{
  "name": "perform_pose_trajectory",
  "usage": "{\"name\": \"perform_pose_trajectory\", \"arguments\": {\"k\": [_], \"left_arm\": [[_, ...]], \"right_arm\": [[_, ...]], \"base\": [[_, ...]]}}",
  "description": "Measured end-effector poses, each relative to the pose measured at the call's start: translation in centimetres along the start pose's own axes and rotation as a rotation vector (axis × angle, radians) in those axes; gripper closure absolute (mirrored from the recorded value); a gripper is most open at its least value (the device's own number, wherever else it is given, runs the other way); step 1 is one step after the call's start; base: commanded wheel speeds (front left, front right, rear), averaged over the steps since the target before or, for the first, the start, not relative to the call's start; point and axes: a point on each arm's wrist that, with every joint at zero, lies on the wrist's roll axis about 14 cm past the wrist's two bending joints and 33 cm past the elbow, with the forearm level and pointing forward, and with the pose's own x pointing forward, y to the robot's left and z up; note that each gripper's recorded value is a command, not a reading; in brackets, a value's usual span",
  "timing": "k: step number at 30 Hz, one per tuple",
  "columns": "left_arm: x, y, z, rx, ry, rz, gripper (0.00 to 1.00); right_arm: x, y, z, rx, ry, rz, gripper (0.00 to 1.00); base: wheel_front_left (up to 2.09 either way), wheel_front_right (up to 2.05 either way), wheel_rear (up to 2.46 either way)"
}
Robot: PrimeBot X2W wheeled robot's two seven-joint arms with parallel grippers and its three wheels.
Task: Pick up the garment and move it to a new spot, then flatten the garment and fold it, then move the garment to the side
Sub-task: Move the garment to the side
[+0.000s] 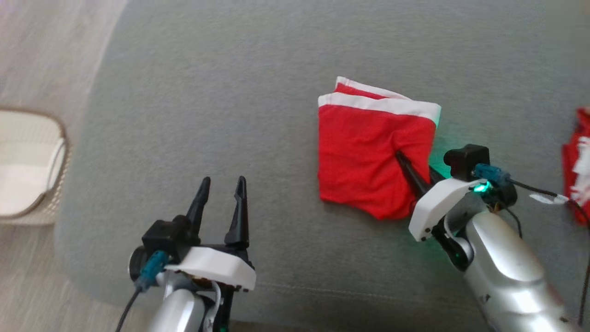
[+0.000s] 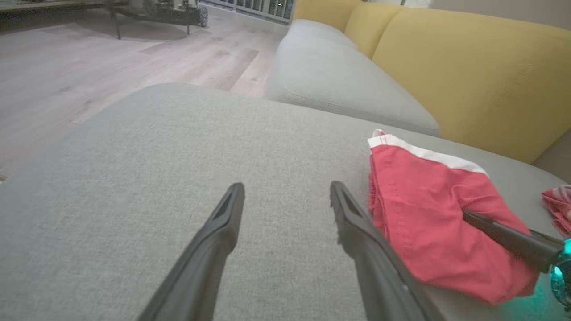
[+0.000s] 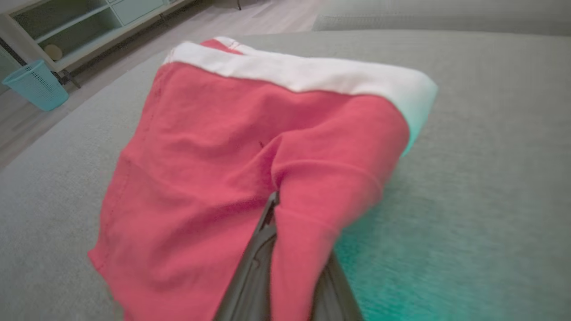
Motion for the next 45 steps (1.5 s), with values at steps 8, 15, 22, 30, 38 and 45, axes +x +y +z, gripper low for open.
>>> {"name": "perform_pose_trajectory", "arguments": {"k": [8,15,22,30,38,45], "left_arm": [[1.6,-5.8,-0.2,0.006,-0.005,-0.205,0.0],[4.4,-13.9,-0.4,0.052,-0.028,-0.492,0.0],[6.3,-19.2,-2.9,0.082,-0.002,-0.691,0.0],[9.2,-22.3,-7.5,0.057,0.057,-0.807,0.0],[11.3,-22.2,-10.4,0.018,0.092,-0.797,0.0],[11.8,-21.9,-10.0,0.014,0.078,-0.783,0.0]], "right_arm": [[-4.9,-6.3,6.5,-0.216,-0.121,-0.1,1.0],[-11.2,-13.9,9.3,-0.339,-0.075,-0.263,1.0],[-15.2,-20.3,9.4,-0.384,0.012,-0.399,1.0],[-16.5,-27.6,9.0,-0.451,0.087,-0.551,1.0],[-17.1,-30.6,4.0,-0.503,0.286,-0.583,1.0],[-16.1,-31.2,4.8,-0.508,0.241,-0.609,0.0]], "base": [[0.0,0.0,0.0],[0.0,0.0,0.0],[0.0,0.0,0.0],[0.0,0.0,0.0],[0.0,0.0,0.0],[0.0,0.0,0.0]]}}
